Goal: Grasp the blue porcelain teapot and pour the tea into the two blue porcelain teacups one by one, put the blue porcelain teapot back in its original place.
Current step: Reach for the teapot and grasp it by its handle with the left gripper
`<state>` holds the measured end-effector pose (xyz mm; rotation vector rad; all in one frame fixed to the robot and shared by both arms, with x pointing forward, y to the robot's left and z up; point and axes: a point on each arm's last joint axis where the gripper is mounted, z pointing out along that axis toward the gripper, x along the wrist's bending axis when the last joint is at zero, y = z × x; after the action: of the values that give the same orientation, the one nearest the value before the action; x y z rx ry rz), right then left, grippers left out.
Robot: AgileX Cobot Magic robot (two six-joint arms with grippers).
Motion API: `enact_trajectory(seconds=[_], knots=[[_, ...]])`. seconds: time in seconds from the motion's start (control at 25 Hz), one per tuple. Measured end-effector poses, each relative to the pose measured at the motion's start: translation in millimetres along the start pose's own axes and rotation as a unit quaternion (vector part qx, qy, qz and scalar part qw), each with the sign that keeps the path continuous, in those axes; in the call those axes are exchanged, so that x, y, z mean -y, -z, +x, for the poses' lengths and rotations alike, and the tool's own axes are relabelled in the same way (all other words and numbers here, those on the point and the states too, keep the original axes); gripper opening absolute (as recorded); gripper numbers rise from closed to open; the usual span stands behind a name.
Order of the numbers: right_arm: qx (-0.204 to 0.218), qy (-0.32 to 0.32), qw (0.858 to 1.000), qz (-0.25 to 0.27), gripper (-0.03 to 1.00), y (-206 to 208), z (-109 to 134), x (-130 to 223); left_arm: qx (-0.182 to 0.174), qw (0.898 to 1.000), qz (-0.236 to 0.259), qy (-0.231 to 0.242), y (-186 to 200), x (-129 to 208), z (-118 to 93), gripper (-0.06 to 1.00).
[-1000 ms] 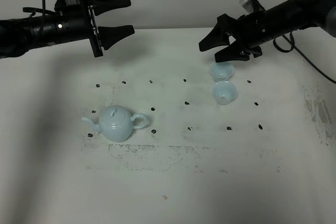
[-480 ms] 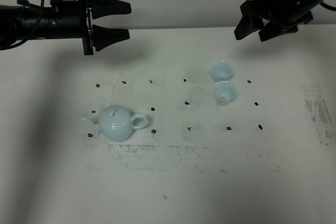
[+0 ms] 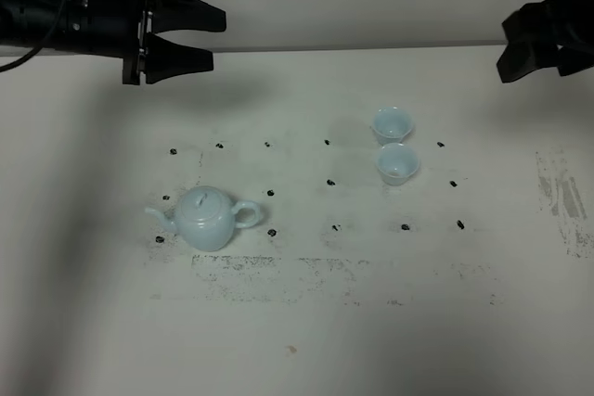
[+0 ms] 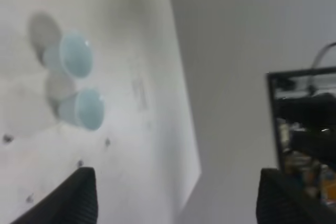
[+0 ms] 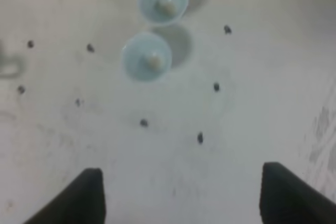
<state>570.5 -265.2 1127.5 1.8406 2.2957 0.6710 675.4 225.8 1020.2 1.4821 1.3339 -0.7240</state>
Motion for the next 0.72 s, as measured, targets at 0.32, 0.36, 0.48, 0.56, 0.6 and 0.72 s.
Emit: enact_trajectory(seconds=[0.32, 0.36, 0.48, 0.56, 0.6, 0.72], knots=[[0.042, -0.005, 0.999, -0.008, 0.59, 41, 13, 70, -0.069, 0.995, 0.008, -0.076, 29, 12, -55, 0.61], [0.044, -0.006, 0.999, -0.009, 0.59, 44, 15, 80, -0.075, 0.994, 0.008, -0.083, 32, 14, -60, 0.61], [0.047, -0.008, 0.999, -0.013, 0.59, 50, 20, 111, -0.095, 0.991, 0.012, -0.094, 36, 17, -65, 0.61], [0.042, -0.01, 0.999, -0.022, 0.59, 51, 24, 133, -0.112, 0.989, 0.02, -0.098, 37, 18, -63, 0.61], [0.041, -0.009, 0.998, -0.035, 0.59, 55, 27, 144, -0.12, 0.988, 0.024, -0.097, 38, 19, -61, 0.61], [0.047, -0.005, 0.996, -0.073, 0.59, 60, 33, 179, -0.133, 0.987, 0.039, -0.087, 36, 24, -51, 0.61]])
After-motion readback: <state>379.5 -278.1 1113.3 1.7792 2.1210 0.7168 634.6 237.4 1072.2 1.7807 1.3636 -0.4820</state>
